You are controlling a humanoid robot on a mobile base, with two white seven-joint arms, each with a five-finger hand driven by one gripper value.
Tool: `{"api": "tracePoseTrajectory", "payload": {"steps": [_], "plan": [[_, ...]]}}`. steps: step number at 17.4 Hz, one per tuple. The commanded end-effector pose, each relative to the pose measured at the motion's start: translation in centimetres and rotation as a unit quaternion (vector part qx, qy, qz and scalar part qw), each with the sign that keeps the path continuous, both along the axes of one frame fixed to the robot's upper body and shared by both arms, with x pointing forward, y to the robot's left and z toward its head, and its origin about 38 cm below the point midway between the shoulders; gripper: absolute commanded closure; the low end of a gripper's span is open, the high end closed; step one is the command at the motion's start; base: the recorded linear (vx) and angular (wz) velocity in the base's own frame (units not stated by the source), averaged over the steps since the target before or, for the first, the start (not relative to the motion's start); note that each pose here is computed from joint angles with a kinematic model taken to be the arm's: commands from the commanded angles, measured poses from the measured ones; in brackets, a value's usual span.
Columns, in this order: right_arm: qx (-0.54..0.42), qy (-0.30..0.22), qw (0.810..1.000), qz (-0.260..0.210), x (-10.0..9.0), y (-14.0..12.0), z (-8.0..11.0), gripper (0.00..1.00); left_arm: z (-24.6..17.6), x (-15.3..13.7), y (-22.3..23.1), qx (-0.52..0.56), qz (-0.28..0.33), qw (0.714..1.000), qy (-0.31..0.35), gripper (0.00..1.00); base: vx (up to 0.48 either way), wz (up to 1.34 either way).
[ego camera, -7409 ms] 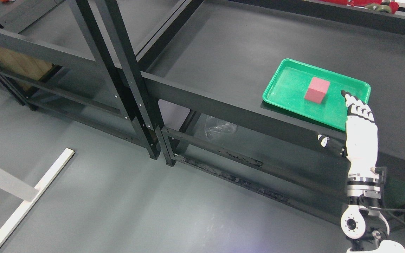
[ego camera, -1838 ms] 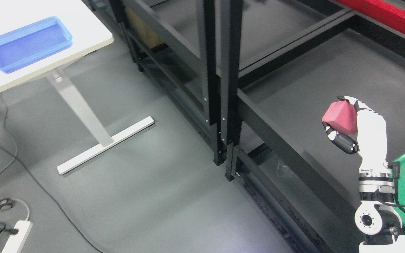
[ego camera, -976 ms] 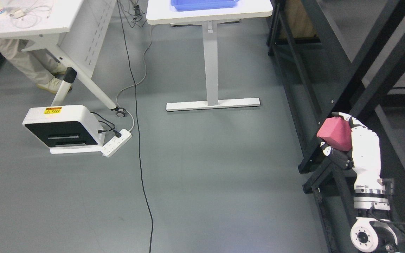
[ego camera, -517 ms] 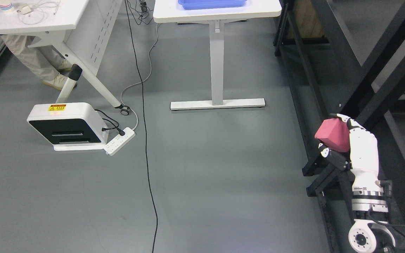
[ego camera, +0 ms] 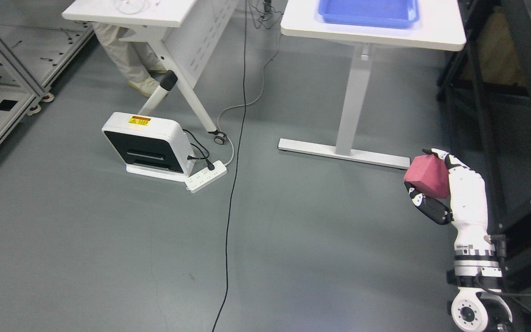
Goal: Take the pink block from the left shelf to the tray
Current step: 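Carry the pink cube in the right hand while turning toward the blue tray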
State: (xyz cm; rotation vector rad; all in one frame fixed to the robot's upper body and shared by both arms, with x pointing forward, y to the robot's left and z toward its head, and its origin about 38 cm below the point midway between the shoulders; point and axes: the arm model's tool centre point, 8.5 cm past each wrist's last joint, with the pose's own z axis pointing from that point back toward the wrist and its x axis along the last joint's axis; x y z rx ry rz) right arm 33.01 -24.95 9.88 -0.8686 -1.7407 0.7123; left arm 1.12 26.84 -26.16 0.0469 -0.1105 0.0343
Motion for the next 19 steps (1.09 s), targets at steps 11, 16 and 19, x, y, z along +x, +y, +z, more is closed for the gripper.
{"api": "tracePoseTrajectory", "payload": {"steps": [11, 16, 19], "plan": [[-0.001, -0.013, 1.000, 0.012, 0.58, 0.74, 0.92, 0.97, 0.15, 2.02, 1.14, 0.009, -0.003, 1.000, -0.020, 0.00, 0.308, 0.18], [-0.002, -0.012, 1.000, 0.012, 0.49, 0.65, 0.82, 0.97, 0.15, 2.02, 1.14, 0.009, -0.003, 1.000, -0.020, 0.00, 0.350, -0.07], [-0.002, -0.010, 1.000, 0.013, 0.40, 0.66, 0.73, 0.97, 0.15, 2.02, 1.14, 0.009, -0.003, 1.000, -0.020, 0.00, 0.337, -0.02]]}}
